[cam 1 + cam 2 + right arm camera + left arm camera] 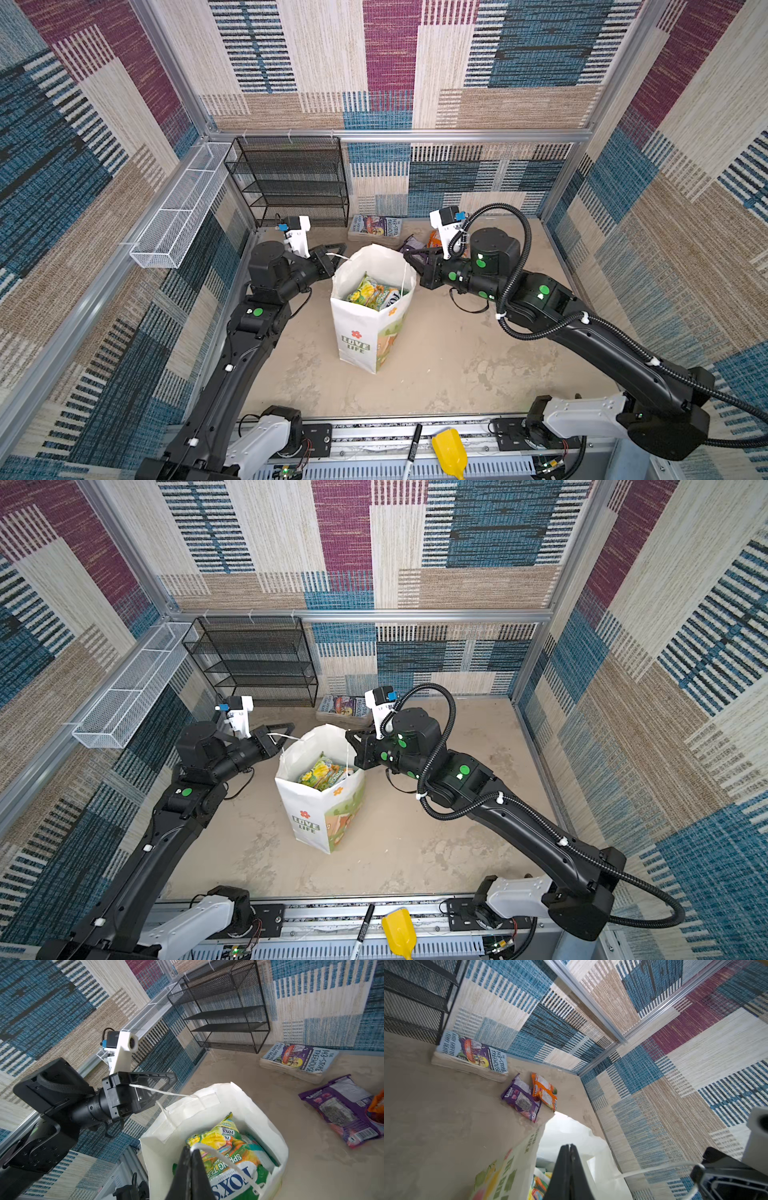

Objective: Place the snacks into the paper bag
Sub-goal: 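Raise the right gripper out of the paper bag and draw it back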

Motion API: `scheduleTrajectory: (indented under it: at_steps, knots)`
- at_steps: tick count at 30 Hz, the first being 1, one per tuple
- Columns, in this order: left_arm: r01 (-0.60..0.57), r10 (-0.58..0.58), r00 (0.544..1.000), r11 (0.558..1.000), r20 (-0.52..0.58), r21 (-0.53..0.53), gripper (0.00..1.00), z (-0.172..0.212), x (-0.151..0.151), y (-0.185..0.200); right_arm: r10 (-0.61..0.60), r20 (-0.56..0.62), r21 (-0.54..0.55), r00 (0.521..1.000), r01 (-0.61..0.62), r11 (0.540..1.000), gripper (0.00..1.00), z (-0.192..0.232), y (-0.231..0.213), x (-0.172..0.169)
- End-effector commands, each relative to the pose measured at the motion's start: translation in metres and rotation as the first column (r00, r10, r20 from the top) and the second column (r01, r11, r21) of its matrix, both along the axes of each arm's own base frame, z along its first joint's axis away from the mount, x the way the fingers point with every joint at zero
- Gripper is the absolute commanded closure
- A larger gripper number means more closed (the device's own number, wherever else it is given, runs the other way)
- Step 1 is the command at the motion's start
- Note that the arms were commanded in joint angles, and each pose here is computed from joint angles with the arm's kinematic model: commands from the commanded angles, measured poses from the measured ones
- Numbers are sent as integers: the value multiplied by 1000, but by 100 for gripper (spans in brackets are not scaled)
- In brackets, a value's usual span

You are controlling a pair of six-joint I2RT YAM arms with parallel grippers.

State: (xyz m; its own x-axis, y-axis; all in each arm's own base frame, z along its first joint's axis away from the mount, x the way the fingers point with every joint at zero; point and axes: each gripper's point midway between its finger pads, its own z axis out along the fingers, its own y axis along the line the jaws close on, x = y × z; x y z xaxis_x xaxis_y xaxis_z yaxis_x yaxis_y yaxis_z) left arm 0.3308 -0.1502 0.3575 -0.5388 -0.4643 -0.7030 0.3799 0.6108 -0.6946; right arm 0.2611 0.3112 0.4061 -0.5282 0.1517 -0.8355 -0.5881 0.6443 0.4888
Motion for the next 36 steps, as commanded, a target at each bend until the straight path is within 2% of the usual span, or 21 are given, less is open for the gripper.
scheduleTrajectory:
  at_steps: [1,2,10,14,15,16,17,18,19,21,24,29,32,34,36]
  knots:
    - [68,-59,993,994,100,-91,100,32,1,-12,-66,105,69,992,59,996,100,31,-12,6]
    - [102,-93,991,990,95,-95,100,30,-1,-16,-74,103,63,992,68,996,100,27,-14,8]
    - [114,-94,980,988,175,-108,100,38,-7,-16,-52,102,49,993,47,998,100,25,-13,12]
    - [65,-47,988,990,145,-121,100,28,0,-12,-57,84,36,995,54,998,100,11,-14,12]
    - [53,-38,992,992,121,-118,100,22,3,-11,-54,69,30,996,52,998,94,3,-14,12]
    - [44,-36,996,994,81,-102,99,12,6,-12,-53,43,22,998,52,998,73,-8,-14,12]
    - [29,-26,999,996,37,-81,99,4,10,-11,-58,12,8,998,58,998,46,-20,-14,12]
    - [5,-5,1000,998,-9,-60,100,-6,13,-8,-73,-18,-11,997,73,997,31,-30,-16,13]
    - [-24,22,998,999,-51,-41,100,-14,17,-4,-91,-46,-37,995,89,995,22,-38,-18,14]
    - [-60,58,995,998,-85,-18,100,-23,21,1,-123,-79,-73,989,118,990,9,-44,-24,15]
    - [-83,81,991,996,-105,-14,100,-27,23,5,-126,-63,-40,990,124,991,0,-22,-33,8]
    - [-130,130,986,991,-107,12,100,-28,23,15,-132,-18,46,991,133,990,0,22,-56,-12]
    - [-151,152,983,988,-106,20,100,-28,23,20,-252,18,62,968,251,966,0,39,-86,-11]
    - [-155,157,982,988,-105,23,100,-28,23,21,-369,38,57,928,367,928,0,46,-111,-5]
    - [-156,157,982,988,-107,23,100,-28,24,21,-432,61,59,900,429,902,0,53,-125,0]
